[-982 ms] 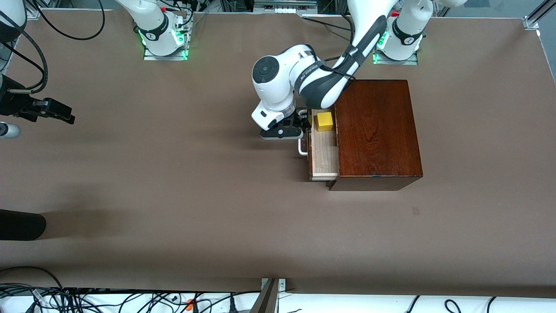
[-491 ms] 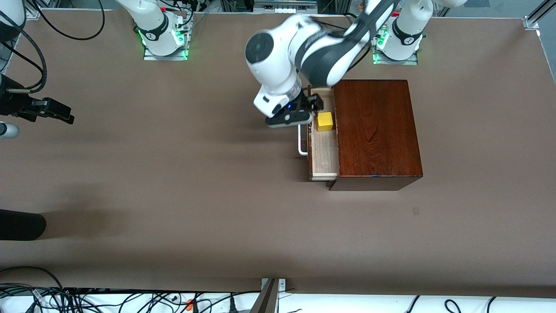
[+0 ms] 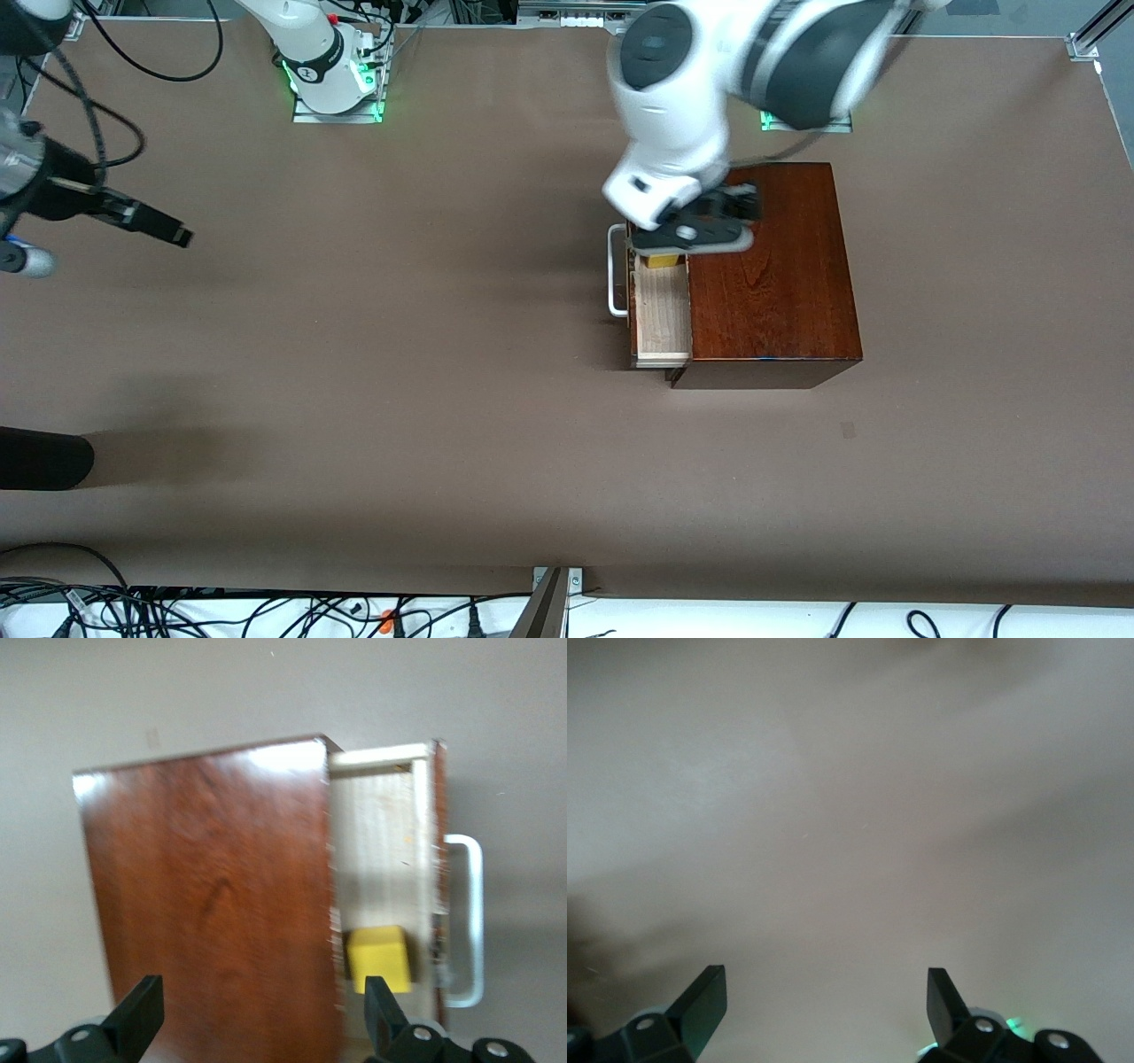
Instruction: Open drawer, take yellow block, close drawer
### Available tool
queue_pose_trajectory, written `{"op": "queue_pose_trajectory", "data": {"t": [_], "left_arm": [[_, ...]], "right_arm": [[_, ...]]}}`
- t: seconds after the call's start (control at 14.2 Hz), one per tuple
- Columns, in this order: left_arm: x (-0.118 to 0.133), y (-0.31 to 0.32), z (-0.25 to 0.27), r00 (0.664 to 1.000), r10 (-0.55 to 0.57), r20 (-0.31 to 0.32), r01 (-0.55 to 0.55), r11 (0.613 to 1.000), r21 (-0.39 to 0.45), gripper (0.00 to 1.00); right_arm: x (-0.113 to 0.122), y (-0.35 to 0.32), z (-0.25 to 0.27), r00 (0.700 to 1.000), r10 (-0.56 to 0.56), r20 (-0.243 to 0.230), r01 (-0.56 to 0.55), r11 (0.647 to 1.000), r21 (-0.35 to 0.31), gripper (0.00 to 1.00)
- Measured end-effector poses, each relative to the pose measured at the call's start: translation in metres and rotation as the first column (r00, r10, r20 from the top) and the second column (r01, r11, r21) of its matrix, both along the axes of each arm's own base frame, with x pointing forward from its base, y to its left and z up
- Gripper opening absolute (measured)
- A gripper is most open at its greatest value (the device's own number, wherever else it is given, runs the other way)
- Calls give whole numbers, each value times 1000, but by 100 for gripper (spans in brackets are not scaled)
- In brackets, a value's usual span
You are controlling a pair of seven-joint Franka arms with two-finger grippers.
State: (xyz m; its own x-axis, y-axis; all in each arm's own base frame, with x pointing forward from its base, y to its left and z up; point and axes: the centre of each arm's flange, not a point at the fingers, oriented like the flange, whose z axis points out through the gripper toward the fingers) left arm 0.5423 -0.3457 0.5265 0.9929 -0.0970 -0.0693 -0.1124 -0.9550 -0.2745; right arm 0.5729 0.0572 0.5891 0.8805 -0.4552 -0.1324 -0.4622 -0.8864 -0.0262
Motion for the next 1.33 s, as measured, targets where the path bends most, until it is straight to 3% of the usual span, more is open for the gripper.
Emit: {"op": "queue_pose_trajectory", "data": {"t": [0.14, 0.35, 0.56, 0.77, 0.98, 1.33], "left_arm": [[12, 39, 26, 997, -72, -16, 72, 997, -39, 100], [22, 100, 64, 993, -112, -36, 106, 983, -148, 100], [31, 152, 86, 994, -108, -30, 100, 972, -211, 100], [41, 202, 87, 995, -84, -47, 68, 960, -272, 100], [50, 247, 63, 993, -59, -99, 24, 947, -322, 100], [45, 245, 40, 995, -63, -81, 33, 946, -324, 100]], "right_arm": [[-9, 57, 7, 987, -162, -12, 162, 987, -7, 100], [-34, 152, 18, 931, -366, -13, 365, 931, -22, 100], [-54, 222, 15, 881, -473, 1, 473, 881, -4, 100], [-69, 283, -14, 834, -552, -28, 551, 834, -23, 100], [-81, 358, -67, 744, -668, -23, 667, 744, -35, 100], [-123, 462, -124, 564, -823, -63, 825, 565, -1, 100]]}}
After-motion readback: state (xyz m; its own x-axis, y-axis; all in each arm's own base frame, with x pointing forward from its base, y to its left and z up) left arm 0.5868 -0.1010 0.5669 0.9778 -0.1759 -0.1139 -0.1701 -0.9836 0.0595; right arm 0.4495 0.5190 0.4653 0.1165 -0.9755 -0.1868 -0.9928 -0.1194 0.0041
